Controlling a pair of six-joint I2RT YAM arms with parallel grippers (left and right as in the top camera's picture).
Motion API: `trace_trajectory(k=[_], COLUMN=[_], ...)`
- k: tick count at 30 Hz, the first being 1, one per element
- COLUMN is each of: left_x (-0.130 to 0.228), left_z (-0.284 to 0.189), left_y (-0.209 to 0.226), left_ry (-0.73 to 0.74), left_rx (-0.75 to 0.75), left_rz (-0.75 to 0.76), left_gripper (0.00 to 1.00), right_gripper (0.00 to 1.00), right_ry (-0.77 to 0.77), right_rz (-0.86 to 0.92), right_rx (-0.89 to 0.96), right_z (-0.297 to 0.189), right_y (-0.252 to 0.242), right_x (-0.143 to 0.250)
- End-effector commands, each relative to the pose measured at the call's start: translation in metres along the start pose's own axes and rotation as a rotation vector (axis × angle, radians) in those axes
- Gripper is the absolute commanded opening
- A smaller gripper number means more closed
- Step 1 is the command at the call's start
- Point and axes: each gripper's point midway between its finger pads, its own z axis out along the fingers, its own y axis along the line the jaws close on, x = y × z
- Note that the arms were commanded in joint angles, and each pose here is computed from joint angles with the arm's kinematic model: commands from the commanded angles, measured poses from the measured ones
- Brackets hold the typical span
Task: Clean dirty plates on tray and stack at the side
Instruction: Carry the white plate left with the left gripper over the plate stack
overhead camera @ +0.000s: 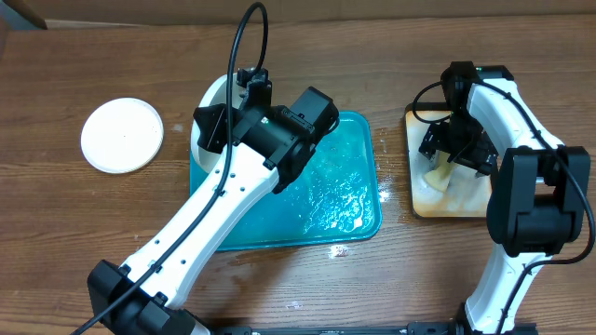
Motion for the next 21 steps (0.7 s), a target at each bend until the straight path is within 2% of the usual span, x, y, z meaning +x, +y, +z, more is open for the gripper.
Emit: trace_trajectory(k=[1, 6, 11, 14, 18, 21], left_x=[-0.008, -0.012, -0.018, -0.018, -0.019, -0.022], left_z=[-0.005, -0.005, -0.005, -0.006, -0.012, -0.011], left_y=[0.007, 0.009, 0.021, 0.024, 0.024, 0.031], left_ry=[-0.029, -0.003, 0.066, 0.145, 0.262, 0.278], left_rx=[-0.012, 0.061, 0.218, 0.406, 0.743, 0.970], left_rz=[-0.028, -0.089, -0.214, -0.318, -0.492, -0.574], left_gripper=[0.04, 0.04, 0.04, 0.04, 0.04, 0.04], right_gripper=[1.00, 1.00, 1.00, 1.00, 1.00, 1.00], right_ry=[-0.009, -0.002, 0.013, 0.010, 0.001, -0.006], right_rz=[0.009, 0.007, -0.017, -0.017, -0.048, -0.088], right_rx=[-0.013, -0.022, -0.056, -0.061, -0.070, -0.084], right_z=[-0.005, -0.005, -0.006, -0.008, -0.010, -0.011], right_y=[-0.002, 0.000, 0.006, 0.007, 0.008, 0.011], right_x=[0.000, 0.002, 0.004, 0.003, 0.001, 0.000])
